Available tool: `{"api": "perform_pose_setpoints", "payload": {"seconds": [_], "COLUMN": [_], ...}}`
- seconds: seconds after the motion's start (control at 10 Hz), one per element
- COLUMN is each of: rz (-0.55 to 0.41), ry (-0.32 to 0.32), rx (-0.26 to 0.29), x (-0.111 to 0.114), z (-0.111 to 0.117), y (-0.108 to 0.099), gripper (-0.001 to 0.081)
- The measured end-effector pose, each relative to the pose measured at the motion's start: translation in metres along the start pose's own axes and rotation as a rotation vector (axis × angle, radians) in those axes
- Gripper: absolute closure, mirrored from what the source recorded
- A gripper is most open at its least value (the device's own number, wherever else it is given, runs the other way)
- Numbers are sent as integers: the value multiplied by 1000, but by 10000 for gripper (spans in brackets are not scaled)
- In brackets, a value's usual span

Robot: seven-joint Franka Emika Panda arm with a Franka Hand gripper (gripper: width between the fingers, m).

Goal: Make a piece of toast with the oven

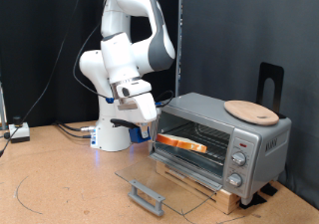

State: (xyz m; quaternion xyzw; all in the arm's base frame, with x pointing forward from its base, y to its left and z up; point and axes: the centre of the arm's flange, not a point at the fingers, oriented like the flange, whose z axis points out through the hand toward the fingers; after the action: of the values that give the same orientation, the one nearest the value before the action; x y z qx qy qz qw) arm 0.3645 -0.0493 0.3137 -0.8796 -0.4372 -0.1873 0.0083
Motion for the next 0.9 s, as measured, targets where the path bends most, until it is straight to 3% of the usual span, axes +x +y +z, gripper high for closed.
{"api": "perform_pose_setpoints", "payload": {"seconds": [0.5, 0.6, 0.9], "rz": [75, 68, -44], "ry": [-7, -9, 80], "rx": [107, 91, -166], "x": [21, 26, 44], "z": [8, 9, 11], "y": [-23, -26, -35], "gripper": [409, 409, 409]}}
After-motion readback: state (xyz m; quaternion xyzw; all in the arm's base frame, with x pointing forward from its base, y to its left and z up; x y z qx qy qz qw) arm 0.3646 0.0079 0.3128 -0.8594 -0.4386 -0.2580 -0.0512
